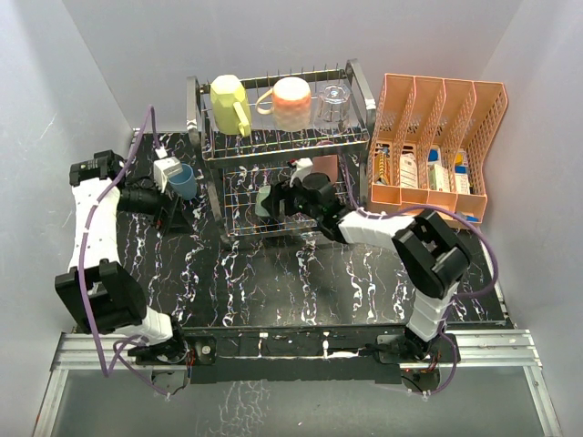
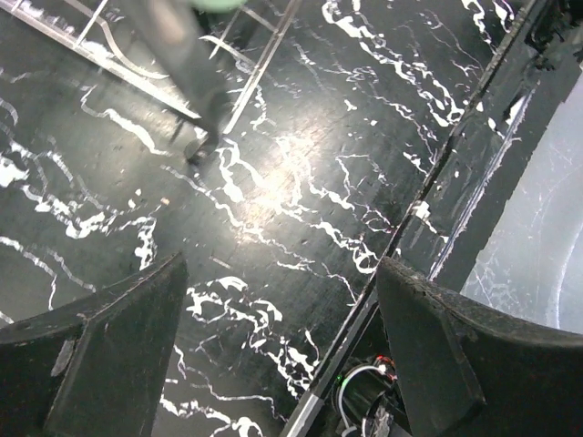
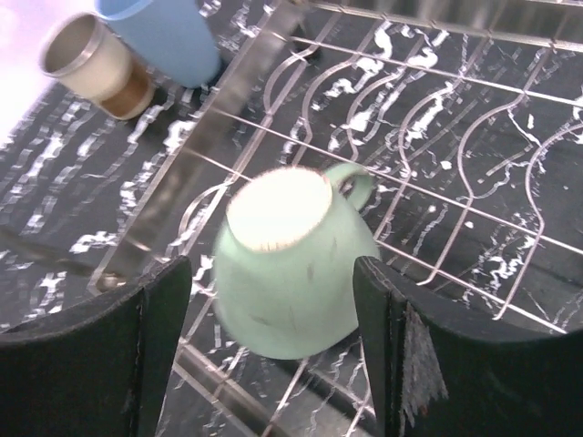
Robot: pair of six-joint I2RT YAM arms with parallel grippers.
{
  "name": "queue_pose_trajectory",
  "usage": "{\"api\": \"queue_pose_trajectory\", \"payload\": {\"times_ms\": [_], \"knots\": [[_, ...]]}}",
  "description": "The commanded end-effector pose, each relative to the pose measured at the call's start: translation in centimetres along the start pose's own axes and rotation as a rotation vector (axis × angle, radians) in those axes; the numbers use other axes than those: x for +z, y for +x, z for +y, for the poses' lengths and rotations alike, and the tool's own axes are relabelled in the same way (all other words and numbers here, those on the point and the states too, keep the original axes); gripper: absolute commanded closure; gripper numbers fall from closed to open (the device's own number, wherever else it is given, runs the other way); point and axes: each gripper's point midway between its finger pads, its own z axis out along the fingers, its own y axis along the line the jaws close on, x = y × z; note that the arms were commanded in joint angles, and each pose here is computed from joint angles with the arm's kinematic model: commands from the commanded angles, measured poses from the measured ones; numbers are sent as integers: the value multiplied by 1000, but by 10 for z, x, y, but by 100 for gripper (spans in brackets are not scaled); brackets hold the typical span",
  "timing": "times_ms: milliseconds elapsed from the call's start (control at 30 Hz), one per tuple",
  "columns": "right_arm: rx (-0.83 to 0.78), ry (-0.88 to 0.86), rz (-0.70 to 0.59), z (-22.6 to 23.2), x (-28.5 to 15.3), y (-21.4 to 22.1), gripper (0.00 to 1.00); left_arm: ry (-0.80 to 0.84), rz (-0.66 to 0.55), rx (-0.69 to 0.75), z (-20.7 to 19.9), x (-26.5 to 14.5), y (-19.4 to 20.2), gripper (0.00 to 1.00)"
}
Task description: Unload the cups from the dish rack
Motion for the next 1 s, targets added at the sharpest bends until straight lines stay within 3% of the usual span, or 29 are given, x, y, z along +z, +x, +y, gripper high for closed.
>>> {"api": "queue_pose_trajectory", "payload": {"times_ms": [0, 133, 333, 567, 967], "knots": [[34, -138, -165, 41, -27, -57, 79, 67, -63, 140, -31, 10, -10, 18], [66, -153, -131, 44, -32, -47, 78, 62, -57, 187, -37, 22, -6, 18], [20, -108, -117, 36, -29, -37, 40, 47, -55, 213, -38, 25, -6, 19], [-139, -115, -59, 51, -24, -25, 17, 22, -38, 237, -38, 23, -2, 19], [-228, -4, 108, 25, 19, 24, 14, 11, -40, 261, -42, 16, -7, 19]]}}
